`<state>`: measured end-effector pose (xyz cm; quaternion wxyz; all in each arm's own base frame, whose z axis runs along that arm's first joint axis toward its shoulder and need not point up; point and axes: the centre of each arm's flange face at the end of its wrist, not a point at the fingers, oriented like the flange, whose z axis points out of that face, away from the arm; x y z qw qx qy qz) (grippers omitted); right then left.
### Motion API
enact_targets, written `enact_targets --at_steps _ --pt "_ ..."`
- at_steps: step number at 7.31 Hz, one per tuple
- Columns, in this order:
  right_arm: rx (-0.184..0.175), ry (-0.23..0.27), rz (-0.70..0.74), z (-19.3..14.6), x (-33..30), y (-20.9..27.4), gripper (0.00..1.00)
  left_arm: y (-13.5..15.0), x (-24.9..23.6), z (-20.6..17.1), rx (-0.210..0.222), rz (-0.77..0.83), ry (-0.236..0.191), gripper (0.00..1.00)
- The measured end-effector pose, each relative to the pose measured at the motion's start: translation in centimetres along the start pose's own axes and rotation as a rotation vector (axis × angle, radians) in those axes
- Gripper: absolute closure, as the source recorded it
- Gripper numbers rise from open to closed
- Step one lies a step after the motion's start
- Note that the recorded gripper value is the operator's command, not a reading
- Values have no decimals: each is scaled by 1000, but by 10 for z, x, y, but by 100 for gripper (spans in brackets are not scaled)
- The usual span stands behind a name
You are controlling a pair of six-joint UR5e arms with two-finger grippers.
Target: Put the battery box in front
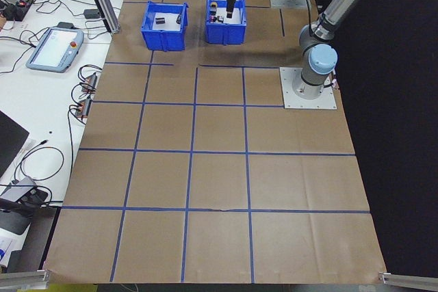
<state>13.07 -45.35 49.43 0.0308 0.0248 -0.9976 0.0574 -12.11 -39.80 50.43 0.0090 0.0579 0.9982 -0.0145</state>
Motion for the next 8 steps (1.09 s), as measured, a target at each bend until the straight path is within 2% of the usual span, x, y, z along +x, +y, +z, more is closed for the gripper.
enact_targets --at_steps 2,3,8 --pt "-66 -42 57 13 -2 -19 0 0 0 1 -2 0 0 0" --pt "-85 -51 71 17 -3 -21 0 -1 0 1 -2 -1 0 0" --pt "-99 -53 82 21 -3 -19 0 0 0 1 -4 0 1 0"
